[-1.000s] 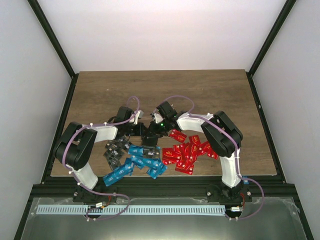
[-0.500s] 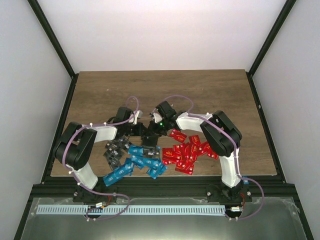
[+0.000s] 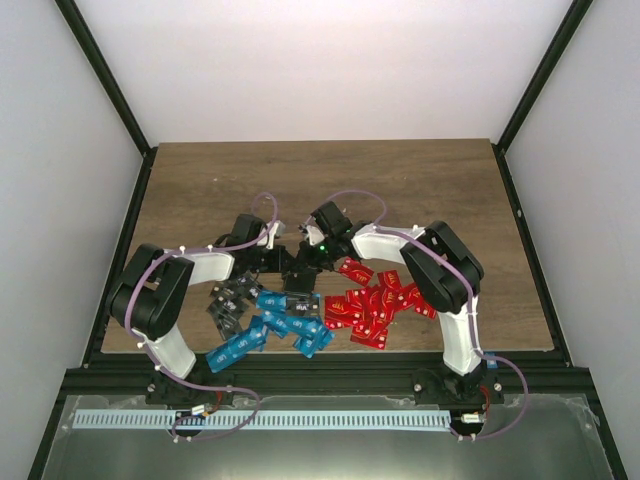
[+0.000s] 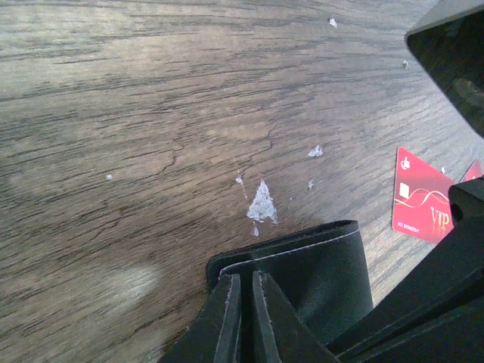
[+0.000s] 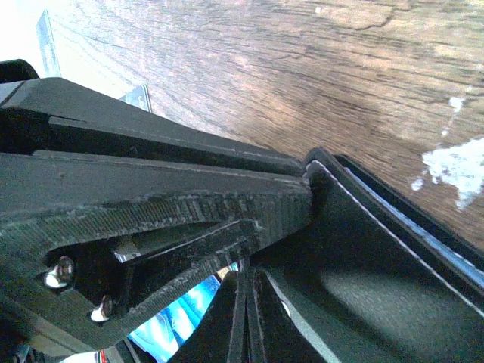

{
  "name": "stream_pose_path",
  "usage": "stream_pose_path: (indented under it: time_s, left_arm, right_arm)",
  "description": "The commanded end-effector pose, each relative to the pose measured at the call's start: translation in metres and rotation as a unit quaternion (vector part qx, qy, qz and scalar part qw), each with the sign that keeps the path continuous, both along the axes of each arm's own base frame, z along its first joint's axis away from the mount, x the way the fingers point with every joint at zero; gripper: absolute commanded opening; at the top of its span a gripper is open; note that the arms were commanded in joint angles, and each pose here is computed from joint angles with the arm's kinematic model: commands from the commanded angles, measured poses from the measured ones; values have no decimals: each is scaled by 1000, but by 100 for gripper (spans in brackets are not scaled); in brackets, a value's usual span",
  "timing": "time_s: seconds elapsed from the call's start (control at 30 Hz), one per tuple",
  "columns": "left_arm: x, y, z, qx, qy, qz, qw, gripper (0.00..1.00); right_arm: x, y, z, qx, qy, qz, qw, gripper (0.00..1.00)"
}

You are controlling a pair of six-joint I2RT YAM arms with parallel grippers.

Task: Put the credit cards into the card holder

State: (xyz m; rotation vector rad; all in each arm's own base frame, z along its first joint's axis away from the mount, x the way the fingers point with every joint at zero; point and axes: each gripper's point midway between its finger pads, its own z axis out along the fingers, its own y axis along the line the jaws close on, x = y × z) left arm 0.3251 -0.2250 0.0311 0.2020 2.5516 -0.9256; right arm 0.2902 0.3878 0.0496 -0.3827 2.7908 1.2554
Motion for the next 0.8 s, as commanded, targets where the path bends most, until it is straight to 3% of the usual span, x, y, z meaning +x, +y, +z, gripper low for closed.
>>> stream_pose_path:
  time_s: [0.0, 0.77]
  left_arm:
    - [-9, 4, -6, 12, 10, -3, 1000, 8]
    - [-9, 7, -9, 20, 11, 0, 1000, 8]
  right_arm:
    - [6, 2, 27, -2, -36, -4, 999, 1]
    - [-2, -21, 2, -50, -20, -31, 998, 1]
